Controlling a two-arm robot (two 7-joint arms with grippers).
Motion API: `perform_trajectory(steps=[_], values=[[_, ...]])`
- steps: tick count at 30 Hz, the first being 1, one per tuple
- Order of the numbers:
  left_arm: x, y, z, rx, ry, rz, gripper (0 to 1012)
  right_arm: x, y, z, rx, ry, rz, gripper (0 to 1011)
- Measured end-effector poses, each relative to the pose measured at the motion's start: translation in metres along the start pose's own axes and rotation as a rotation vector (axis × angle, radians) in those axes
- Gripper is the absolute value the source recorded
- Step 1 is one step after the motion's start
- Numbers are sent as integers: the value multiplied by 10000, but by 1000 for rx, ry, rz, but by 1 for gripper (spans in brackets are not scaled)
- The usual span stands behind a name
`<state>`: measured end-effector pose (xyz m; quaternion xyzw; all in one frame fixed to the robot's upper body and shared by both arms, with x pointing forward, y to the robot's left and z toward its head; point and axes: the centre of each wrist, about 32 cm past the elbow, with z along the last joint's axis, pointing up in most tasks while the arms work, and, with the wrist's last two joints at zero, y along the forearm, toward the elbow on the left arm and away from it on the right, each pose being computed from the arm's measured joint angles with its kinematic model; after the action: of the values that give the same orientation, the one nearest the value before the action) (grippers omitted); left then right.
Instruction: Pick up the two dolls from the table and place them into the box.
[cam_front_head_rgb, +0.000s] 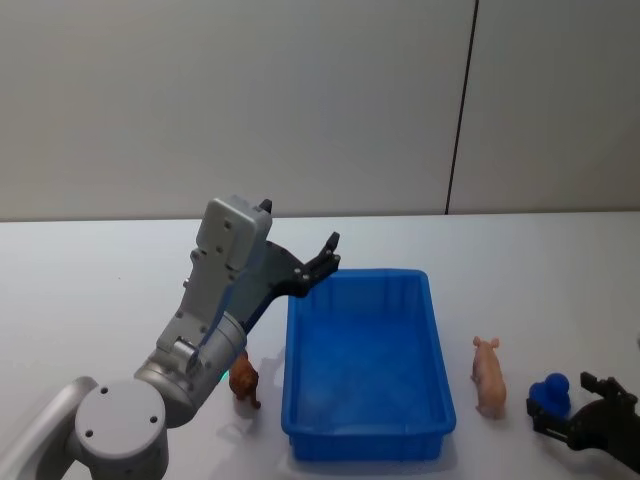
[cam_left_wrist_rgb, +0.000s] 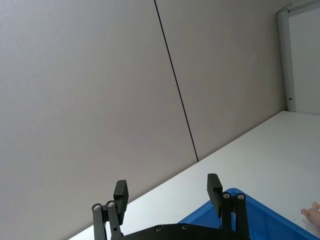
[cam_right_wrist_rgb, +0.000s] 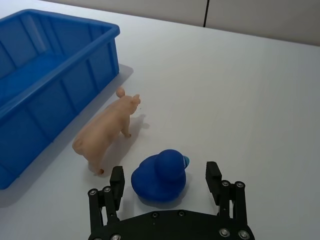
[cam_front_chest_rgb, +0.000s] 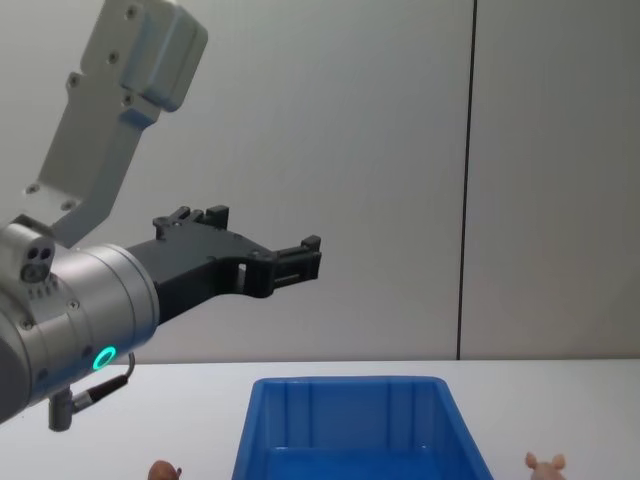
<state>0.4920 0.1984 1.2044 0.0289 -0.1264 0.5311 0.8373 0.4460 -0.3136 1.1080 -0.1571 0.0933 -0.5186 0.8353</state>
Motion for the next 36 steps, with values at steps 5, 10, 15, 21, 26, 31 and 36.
perform_trajectory(steps=[5, 10, 15, 21, 26, 31, 36], values=[[0, 0, 0, 0, 0, 0, 1001, -4, 48, -22, -12, 11, 8, 936], [0, 0, 0, 0, 0, 0, 1001, -13, 98, -42, -21, 23, 15, 821], [0, 0, 0, 0, 0, 0, 1001, -20, 135, -55, -26, 31, 18, 677], [0, 0, 0, 0, 0, 0, 1001, -26, 162, -65, -24, 37, 19, 575], [0, 0, 0, 0, 0, 0, 1001, -38, 174, -65, -9, 35, 16, 528], [0, 0, 0, 0, 0, 0, 1001, -50, 174, -33, 25, 23, 13, 493], [0, 0, 0, 0, 0, 0, 1001, -61, 167, 52, 81, 2, 15, 461]])
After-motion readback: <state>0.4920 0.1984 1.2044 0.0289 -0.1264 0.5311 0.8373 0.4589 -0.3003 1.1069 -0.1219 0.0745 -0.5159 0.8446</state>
